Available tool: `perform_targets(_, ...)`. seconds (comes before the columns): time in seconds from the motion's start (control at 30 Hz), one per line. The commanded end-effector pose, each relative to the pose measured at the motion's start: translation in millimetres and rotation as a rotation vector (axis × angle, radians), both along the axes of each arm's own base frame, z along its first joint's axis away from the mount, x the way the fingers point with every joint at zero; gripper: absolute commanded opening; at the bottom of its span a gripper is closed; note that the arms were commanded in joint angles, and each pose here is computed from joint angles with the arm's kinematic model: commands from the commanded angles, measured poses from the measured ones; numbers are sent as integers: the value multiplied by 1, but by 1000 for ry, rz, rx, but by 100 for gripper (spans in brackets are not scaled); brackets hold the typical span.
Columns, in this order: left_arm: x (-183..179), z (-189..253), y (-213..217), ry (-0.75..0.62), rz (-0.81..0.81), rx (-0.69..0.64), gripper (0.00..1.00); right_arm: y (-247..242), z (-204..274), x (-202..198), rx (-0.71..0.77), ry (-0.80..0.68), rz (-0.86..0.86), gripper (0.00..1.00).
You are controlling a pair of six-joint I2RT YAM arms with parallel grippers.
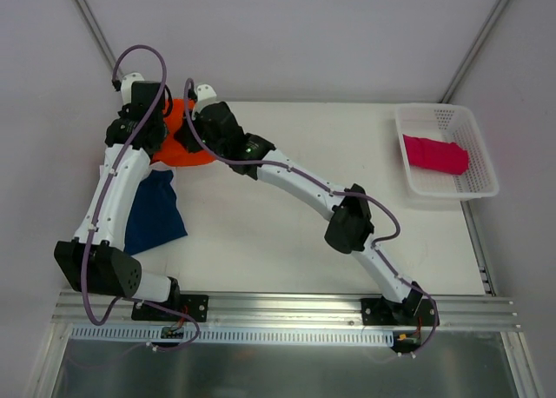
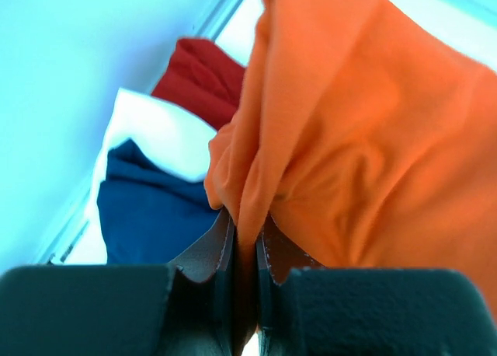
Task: Fold and stack the t-shirts
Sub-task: Neatly place the folded tshirt to the corner
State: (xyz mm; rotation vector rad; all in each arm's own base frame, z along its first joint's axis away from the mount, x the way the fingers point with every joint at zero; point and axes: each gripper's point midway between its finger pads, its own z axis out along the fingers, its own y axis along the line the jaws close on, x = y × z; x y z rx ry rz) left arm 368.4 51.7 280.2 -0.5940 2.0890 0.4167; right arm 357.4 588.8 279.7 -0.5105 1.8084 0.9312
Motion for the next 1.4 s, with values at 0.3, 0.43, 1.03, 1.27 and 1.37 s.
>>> perform_targets(0.3,-15,41,56,-61,126,147,0,32,-50,-5,27,81,166,1)
perform_targets(0.43,-25,37,69,-38,150,162,0,40,-58,-20,22,98,216,1)
perform_targets(1.03,-127,-27,57,46,173,69,0,51,-125,-118,-185,148,370,1)
perform_targets(1.27,-143,-49,47,115,145,11,0,27,-133,-151,-288,144,360,0)
perform_targets(1.37,-144,-56,42,141,123,-6,0,13,-129,-162,-320,127,337,0)
